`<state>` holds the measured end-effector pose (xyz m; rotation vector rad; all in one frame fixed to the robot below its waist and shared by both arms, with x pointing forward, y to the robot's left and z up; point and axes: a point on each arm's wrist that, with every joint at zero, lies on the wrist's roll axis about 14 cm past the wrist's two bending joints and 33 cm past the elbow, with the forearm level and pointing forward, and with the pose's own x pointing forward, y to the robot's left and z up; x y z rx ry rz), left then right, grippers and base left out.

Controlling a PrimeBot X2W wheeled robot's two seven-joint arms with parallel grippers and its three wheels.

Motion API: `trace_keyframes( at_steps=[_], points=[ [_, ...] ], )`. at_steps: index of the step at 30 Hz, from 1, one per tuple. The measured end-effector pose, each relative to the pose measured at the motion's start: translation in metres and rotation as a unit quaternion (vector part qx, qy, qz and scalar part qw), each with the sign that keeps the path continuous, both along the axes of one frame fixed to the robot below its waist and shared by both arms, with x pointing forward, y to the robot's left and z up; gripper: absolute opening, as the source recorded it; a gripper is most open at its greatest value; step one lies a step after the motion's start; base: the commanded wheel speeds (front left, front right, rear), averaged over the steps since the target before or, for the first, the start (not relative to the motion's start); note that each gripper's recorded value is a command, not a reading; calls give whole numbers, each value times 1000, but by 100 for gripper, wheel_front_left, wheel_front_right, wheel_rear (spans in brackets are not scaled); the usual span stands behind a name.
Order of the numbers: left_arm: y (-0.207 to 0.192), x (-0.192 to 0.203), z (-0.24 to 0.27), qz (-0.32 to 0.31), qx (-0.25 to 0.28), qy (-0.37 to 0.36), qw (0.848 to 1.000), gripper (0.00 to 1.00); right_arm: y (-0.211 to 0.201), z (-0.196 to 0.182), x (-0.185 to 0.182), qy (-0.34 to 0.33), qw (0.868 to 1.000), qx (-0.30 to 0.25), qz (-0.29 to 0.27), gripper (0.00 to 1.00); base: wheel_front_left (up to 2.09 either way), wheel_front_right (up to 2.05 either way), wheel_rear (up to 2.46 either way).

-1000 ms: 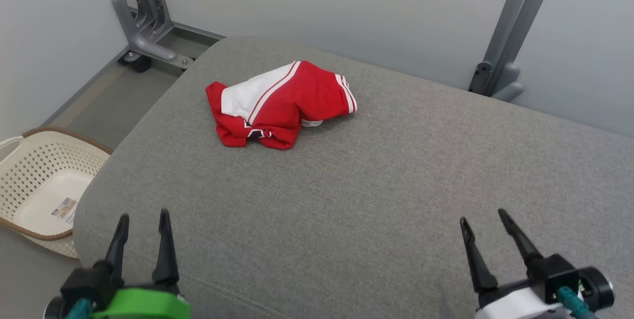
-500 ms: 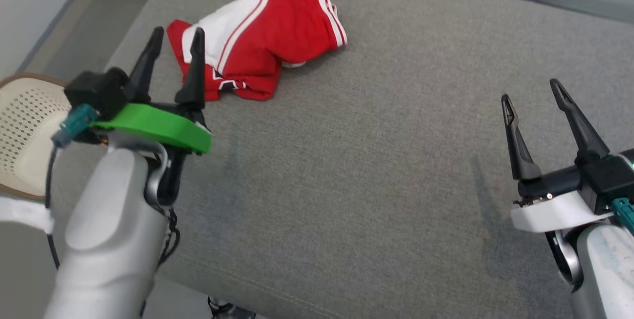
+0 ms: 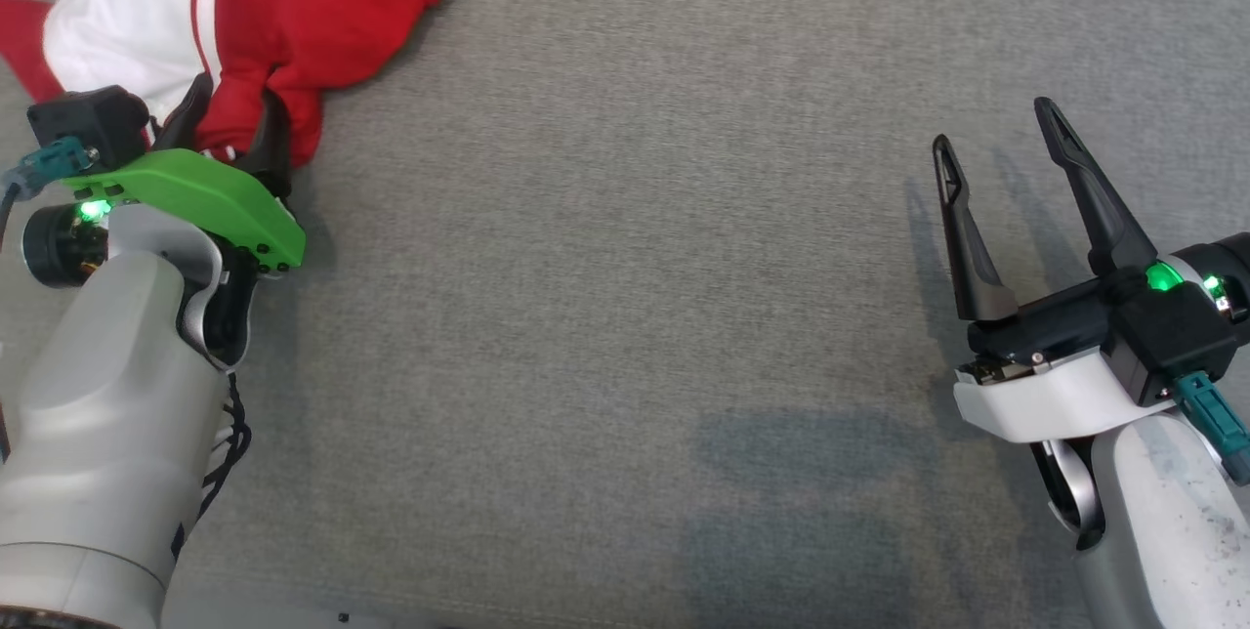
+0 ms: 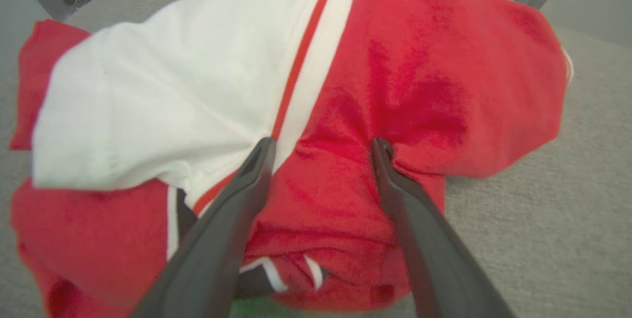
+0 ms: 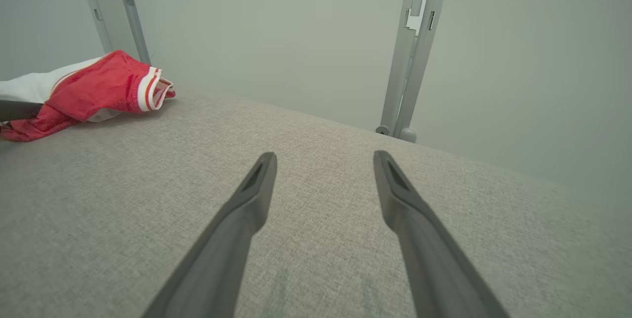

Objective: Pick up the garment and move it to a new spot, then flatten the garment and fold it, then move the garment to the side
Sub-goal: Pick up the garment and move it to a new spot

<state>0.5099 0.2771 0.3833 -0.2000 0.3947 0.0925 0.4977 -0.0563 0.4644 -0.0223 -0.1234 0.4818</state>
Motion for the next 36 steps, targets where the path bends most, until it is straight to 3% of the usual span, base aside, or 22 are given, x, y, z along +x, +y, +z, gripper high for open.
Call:
trace_keyframes(
  at_steps=[1,2,8,16,21,22,26,27,29,33,36],
  points=[
    [-6,1,-9,-6,-6,15,1000,45,-4,-1,-1,3,1000,-1,-6,100,0,0,0],
    [-10,4,-14,-6,-16,20,1000,0,-10,-2,-2,6,1000,-3,-13,100,0,0,0],
    [-31,19,-15,-45,-20,14,999,0,-36,-7,-14,25,998,-7,-54,100,0,0,0],
    [-126,20,53,-202,-32,-94,974,0,-54,8,-39,33,995,9,-93,100,0,0,0],
    [-198,-7,114,-294,-69,-168,938,0,-66,33,-55,14,993,22,-117,100,0,0,0],
    [-198,-7,114,-294,-69,-168,938,0,-66,33,-55,14,993,22,-117,100,0,0,0],
    [-271,-49,161,-368,-127,-198,900,0,-75,53,-70,-6,991,29,-131,100,0,0,0],
    [-298,-68,184,-396,-143,-211,882,0,-82,65,-75,-19,989,32,-142,100,0,0,0],
    [-322,-87,201,-422,-156,-217,866,0,-91,71,-83,-26,987,31,-154,100,0,0,0],
    [-352,-111,206,-453,-169,-209,850,0,-111,80,-97,-35,982,38,-182,100,0,0,0],
    [-358,-115,174,-451,-165,-163,862,0,-129,78,-109,-28,977,39,-208,100,0,0,0]
  ],
)
